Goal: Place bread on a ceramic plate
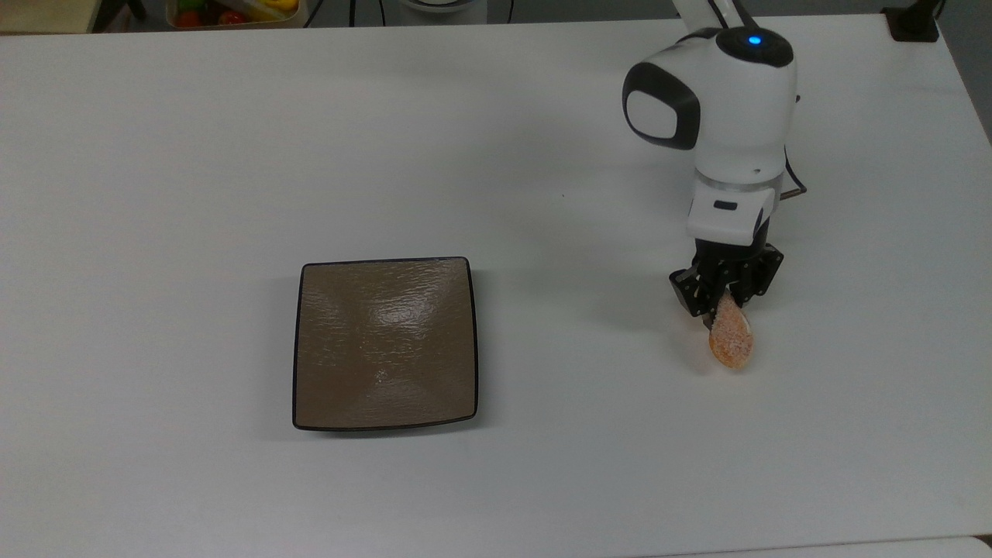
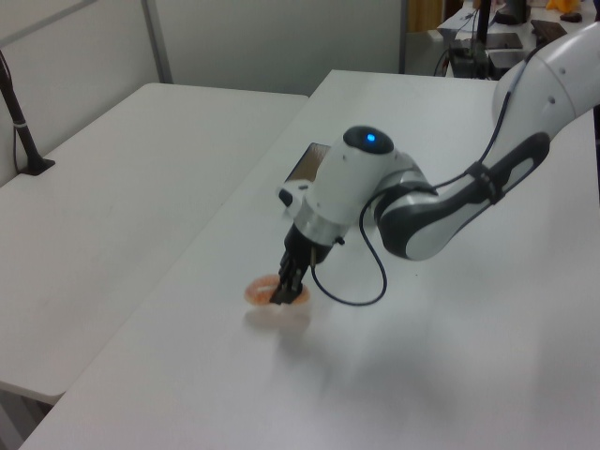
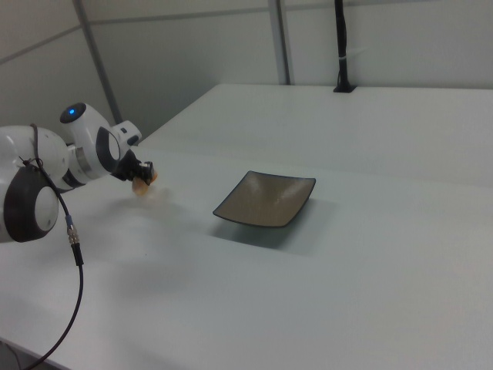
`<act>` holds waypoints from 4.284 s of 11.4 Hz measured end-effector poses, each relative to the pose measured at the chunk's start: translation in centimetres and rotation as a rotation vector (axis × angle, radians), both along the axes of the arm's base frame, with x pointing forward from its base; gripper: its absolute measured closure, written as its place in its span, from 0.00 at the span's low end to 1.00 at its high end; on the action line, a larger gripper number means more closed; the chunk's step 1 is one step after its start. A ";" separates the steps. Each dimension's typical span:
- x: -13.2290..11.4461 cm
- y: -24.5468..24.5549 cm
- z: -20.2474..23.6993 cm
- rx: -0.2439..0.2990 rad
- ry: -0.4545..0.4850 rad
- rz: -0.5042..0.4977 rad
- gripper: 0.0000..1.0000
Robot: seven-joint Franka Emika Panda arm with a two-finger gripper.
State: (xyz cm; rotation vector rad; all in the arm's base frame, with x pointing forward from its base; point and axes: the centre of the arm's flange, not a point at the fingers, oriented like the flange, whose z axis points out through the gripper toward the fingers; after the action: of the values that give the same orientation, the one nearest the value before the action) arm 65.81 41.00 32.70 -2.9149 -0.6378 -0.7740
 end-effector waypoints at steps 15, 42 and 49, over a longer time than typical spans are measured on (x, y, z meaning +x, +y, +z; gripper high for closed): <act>-1.7 -30.1 23.0 0.012 0.250 -0.061 0.72; 2.2 -39.6 19.6 0.069 0.127 -0.177 0.00; -11.8 -42.3 33.7 0.089 0.422 -0.445 0.00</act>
State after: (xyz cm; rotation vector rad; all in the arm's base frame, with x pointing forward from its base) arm 53.99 -1.30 66.35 -3.0203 0.0822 -0.1771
